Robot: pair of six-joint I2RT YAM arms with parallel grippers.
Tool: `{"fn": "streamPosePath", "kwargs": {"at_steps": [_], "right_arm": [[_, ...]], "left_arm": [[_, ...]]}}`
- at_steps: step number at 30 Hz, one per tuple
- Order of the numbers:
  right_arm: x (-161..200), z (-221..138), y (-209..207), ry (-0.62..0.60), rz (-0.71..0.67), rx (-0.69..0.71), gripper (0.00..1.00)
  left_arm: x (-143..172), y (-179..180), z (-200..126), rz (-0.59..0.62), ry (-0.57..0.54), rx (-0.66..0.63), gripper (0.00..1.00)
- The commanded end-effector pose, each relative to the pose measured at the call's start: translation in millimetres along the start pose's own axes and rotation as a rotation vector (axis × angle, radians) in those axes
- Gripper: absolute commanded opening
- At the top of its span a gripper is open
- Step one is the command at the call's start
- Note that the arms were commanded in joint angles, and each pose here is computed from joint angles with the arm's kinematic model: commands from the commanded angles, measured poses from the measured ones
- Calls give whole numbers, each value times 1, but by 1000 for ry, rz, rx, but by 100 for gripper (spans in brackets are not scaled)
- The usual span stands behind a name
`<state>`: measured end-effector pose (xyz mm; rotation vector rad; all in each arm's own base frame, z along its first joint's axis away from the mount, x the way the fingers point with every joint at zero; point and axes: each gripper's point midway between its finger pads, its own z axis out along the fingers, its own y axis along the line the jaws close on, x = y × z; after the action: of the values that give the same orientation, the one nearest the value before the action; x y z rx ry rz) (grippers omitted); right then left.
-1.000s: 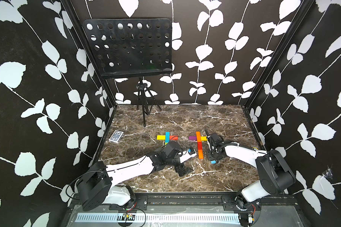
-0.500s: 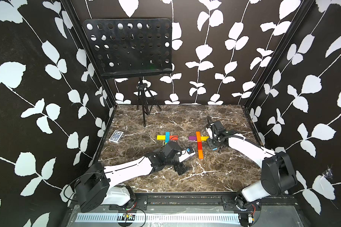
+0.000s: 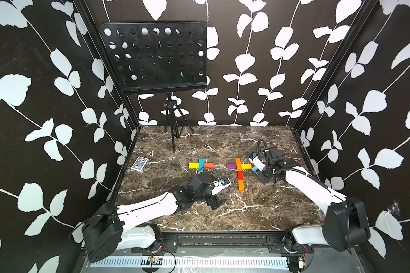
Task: Assemble the letter t with building blocks
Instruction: Assemble the building block at the center of the board.
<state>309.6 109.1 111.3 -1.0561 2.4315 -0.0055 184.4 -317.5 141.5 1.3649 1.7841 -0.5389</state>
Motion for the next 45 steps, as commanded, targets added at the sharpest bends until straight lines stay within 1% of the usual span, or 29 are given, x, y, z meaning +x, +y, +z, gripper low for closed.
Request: {"fn": "streamPosePath", "kwargs": {"at_steps": [1, 5, 8, 11, 15, 19, 22, 23, 28, 33, 45], "right_arm": [[-7, -11, 20, -66, -267, -122, 28], [2, -13, 35, -27, -470, -232, 29], [18, -12, 48, 25, -629, -350, 28], [29, 0, 45, 64, -692, -376, 28], [39, 16, 43, 106, -711, -411, 28], [38, 27, 44, 93, -711, -409, 29], [40, 29, 42, 108, -702, -402, 29], [44, 36, 44, 126, -693, -424, 29], [38, 38, 48, 103, -672, -451, 29], [42, 45, 49, 130, -665, -456, 29], [46, 55, 60, 167, -702, -462, 29]], "left_arm": [[-5, 4, -2, 30, -25, -25, 99], [-5, 5, 0, 35, -23, -28, 99], [-4, 7, 2, 31, -22, -28, 99], [-4, 8, 3, 26, -25, -28, 99], [-4, 10, 3, 21, -19, -29, 99], [-3, 15, 3, 16, -22, -34, 99], [-1, 18, 5, 9, -17, -32, 99], [0, 19, 6, 4, -18, -30, 99], [6, 20, 8, -14, -6, -20, 99], [10, 19, 7, -21, -3, -20, 99], [17, 17, 8, -16, 21, -11, 99]]}}
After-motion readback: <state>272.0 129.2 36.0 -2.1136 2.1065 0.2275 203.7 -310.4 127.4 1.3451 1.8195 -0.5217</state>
